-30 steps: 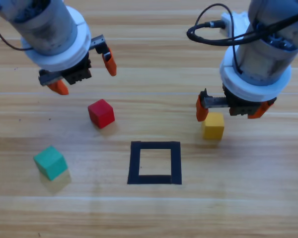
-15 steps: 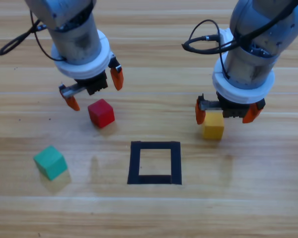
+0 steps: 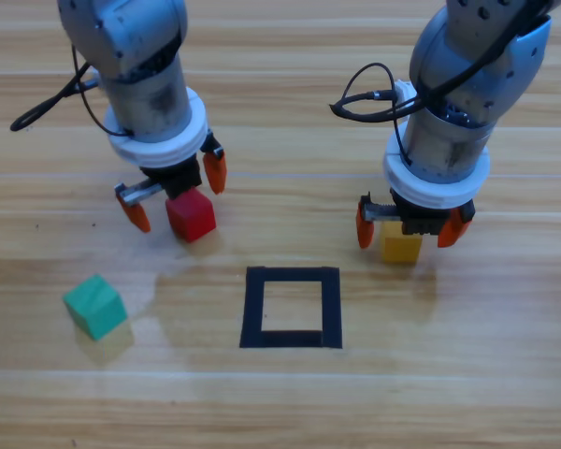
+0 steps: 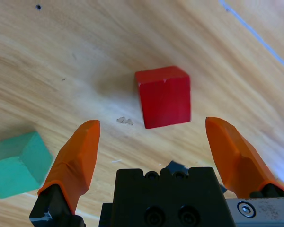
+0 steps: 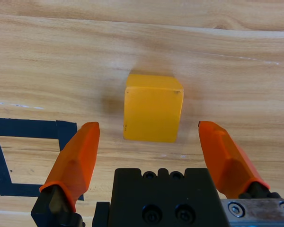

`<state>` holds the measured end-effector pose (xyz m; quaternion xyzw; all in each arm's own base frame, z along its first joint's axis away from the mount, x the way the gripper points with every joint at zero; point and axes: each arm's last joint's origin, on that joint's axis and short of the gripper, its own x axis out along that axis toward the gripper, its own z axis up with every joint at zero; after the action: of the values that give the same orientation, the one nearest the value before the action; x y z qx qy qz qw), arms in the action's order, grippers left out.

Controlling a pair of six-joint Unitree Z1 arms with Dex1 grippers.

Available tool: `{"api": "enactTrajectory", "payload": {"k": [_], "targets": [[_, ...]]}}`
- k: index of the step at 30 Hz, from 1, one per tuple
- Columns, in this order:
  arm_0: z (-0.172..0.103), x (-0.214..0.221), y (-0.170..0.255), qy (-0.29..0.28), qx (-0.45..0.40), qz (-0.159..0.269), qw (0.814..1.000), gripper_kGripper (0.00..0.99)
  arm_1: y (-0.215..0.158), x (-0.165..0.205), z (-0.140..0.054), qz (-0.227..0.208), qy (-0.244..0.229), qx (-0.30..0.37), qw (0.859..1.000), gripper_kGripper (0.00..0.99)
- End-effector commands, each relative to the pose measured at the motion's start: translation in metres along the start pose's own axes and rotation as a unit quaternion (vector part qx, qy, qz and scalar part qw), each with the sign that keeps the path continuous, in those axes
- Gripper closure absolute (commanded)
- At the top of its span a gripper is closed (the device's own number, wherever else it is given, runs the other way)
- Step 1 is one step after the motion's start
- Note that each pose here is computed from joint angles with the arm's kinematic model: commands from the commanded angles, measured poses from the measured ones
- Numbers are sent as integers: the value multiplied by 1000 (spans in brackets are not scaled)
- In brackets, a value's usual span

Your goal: Stack the blocks in the rectangular block: red at the bottom, yellow in the middle, green on top

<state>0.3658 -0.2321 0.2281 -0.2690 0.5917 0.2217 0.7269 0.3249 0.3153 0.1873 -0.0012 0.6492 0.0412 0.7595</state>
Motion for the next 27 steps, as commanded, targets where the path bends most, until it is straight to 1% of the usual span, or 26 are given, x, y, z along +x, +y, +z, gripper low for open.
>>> {"api": "enactTrajectory", "payload": {"k": [1,3,8,9,13,14,15,17,19,21,22,24,25,26,27], "targets": [[14,31,-6,9,-19,26,999,45,-8,40,17,-2,16,12,1000,129],[13,37,-7,11,-18,30,999,45,-8,44,18,-2,19,12,1000,177],[13,47,-9,15,-18,39,999,47,-14,53,24,-3,26,15,1000,182],[12,48,-9,15,-17,40,999,50,-16,54,25,-3,28,15,999,200],[12,49,-9,15,-16,42,999,79,-18,52,27,4,28,8,1000,524],[12,50,-9,15,-15,43,999,88,-18,50,27,6,27,5,1000,590],[12,51,-8,16,-14,44,999,111,-19,47,27,7,26,4,1000,646],[12,52,-8,16,-14,45,999,140,-20,40,25,9,23,1,1000,718],[11,54,-8,17,-11,47,999,168,-23,30,22,12,19,-5,1000,829],[11,57,-7,18,-11,50,999,200,-27,12,17,18,10,-7,1000,887],[10,59,-7,18,-10,51,998,228,-28,3,13,22,6,-9,1000,913],[10,64,-8,20,-2,53,998,306,-31,-27,-2,33,-9,-17,999,972],[10,66,-8,21,1,55,998,430,-33,-41,-10,39,-18,-21,999,973],[10,66,-7,21,3,56,998,479,-35,-52,-16,44,-24,-25,998,973],[10,67,-7,22,8,58,998,562,-38,-61,-22,47,-28,-26,998,973]]}}
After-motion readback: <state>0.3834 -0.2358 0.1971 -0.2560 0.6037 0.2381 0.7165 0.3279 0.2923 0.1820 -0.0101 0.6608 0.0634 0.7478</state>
